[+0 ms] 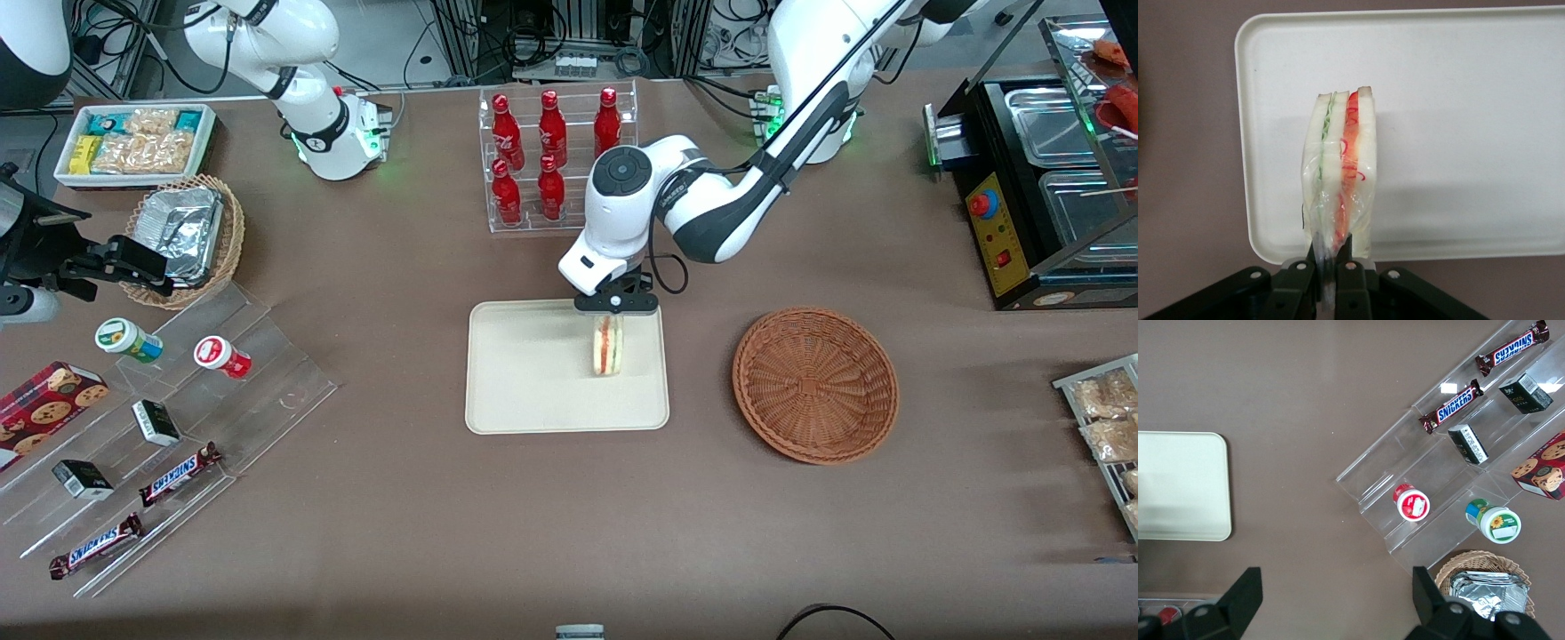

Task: Place sandwich from basket to tray
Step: 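Lower the sandwich onto the tray with the left gripper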

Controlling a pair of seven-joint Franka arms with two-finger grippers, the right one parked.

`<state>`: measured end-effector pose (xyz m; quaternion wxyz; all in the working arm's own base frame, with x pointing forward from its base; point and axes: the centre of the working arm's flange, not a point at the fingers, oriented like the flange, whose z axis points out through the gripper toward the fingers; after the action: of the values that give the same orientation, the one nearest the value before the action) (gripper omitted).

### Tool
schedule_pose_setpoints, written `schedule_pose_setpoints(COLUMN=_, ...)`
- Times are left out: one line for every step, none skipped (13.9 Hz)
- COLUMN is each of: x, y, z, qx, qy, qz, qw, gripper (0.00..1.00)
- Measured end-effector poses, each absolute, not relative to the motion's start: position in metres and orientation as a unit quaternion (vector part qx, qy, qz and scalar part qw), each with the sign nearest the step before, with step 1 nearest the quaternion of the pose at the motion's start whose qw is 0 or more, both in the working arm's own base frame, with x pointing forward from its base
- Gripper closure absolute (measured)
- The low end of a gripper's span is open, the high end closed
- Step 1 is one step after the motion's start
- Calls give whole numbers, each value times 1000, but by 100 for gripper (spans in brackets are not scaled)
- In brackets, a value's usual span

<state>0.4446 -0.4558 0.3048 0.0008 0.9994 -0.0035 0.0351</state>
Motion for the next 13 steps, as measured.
schedule_pose_setpoints(x=445, y=-456, z=299, qx=999, qy=-1, qz=41, qw=-3, gripper=90)
schedule_pose_setpoints(x=445, y=-457, z=293, qx=999, qy=2, qz=43, qw=-3, gripper=90)
schedule_pose_setpoints(x=446, y=-457, z=289, qx=999, qy=3, qz=44, qw=-3, gripper=90)
schedule_pose_setpoints(x=446, y=-457, z=285, qx=999, qy=4, qz=43, qw=-3, gripper=90)
schedule_pose_setpoints(x=445, y=-458, z=283, qx=999, qy=5, qz=43, qw=-3, gripper=90)
schedule_pose_setpoints(x=445, y=-458, z=281, qx=999, qy=6, qz=45, qw=-5, gripper=90)
schedule_pose_setpoints(x=445, y=-458, z=279, qx=999, qy=8, qz=51, qw=-9, gripper=90)
schedule_pose_setpoints(x=446, y=-457, z=276, qx=998, qy=12, qz=58, qw=-14, gripper=90)
schedule_pose_setpoints(x=446, y=-457, z=271, qx=998, qy=17, qz=63, qw=-17, gripper=90)
schedule_pose_setpoints(x=446, y=-458, z=268, qx=997, qy=21, qz=65, qw=-19, gripper=90)
schedule_pose_setpoints(x=447, y=-458, z=265, qx=997, qy=23, qz=65, qw=-19, gripper=90)
schedule_pose_setpoints(x=449, y=-459, z=264, qx=997, qy=25, qz=65, qw=-17, gripper=90)
schedule_pose_setpoints(x=449, y=-461, z=264, qx=997, qy=26, qz=65, qw=-15, gripper=90)
